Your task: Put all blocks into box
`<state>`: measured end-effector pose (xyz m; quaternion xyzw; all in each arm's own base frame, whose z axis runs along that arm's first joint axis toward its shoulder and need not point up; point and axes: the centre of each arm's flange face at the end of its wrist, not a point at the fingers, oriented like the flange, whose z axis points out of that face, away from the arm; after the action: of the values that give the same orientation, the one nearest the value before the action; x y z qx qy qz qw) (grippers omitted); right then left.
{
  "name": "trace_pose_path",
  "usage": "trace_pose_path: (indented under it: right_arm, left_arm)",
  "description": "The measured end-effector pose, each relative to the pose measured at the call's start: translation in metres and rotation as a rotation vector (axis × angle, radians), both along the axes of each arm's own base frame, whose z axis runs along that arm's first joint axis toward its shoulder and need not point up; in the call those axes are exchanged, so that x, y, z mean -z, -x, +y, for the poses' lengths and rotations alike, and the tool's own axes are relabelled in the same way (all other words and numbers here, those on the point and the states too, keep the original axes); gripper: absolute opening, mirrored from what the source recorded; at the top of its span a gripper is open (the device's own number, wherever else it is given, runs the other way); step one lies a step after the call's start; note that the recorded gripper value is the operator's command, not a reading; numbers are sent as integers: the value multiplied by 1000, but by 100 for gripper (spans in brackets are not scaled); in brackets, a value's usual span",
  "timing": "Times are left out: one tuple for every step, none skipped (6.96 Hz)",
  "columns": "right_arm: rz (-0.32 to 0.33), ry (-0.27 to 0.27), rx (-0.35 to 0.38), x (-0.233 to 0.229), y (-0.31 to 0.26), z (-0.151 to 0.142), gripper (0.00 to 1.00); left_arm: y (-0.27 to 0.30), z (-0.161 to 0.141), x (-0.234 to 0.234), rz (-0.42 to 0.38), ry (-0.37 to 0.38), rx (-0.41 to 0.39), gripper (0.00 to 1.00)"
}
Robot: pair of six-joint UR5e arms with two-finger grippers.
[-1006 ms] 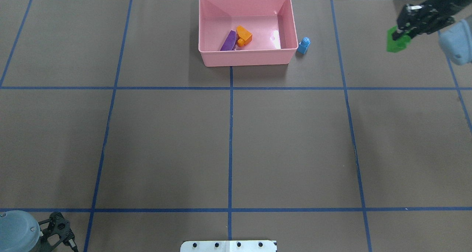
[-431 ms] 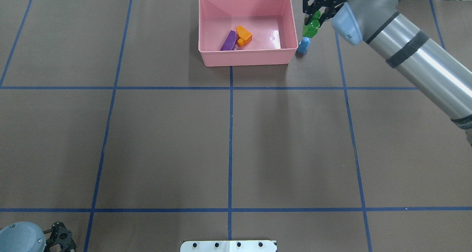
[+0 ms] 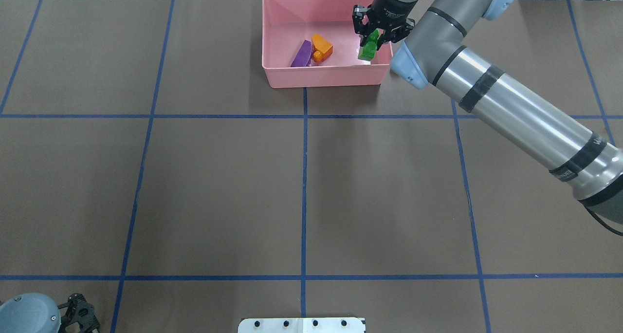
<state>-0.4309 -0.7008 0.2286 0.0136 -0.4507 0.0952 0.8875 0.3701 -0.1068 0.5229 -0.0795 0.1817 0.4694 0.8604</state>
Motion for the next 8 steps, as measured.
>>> trace_pose_path:
  right_arm:
    - [8, 1, -13, 8, 15, -2, 0]
    - [18, 3, -24, 11, 24, -6, 0]
    - [27, 6, -35, 16, 32, -15, 97]
    - [34, 11, -43, 19, 37, -23, 100]
    - [32, 10, -48, 21, 37, -27, 100]
    - [20, 4, -58, 25, 27, -33, 100]
    - [-9, 4, -68, 31, 2, -42, 100]
    - [-55, 18, -67, 26, -41, -48, 100]
  left_arm:
    - [0, 0, -2, -3, 0, 0, 31]
    - [0, 0, -3, -5, 0, 0, 0]
    - [-1, -1, -3, -1, 1, 1, 0]
    - [-1, -2, -1, 12, 1, 5, 0]
    - [0, -4, 4, 28, 3, 11, 0]
    - [3, -7, 16, 53, 8, 22, 0]
    - [10, -21, 37, 95, 19, 55, 0]
    - [15, -44, 61, 149, 43, 113, 0]
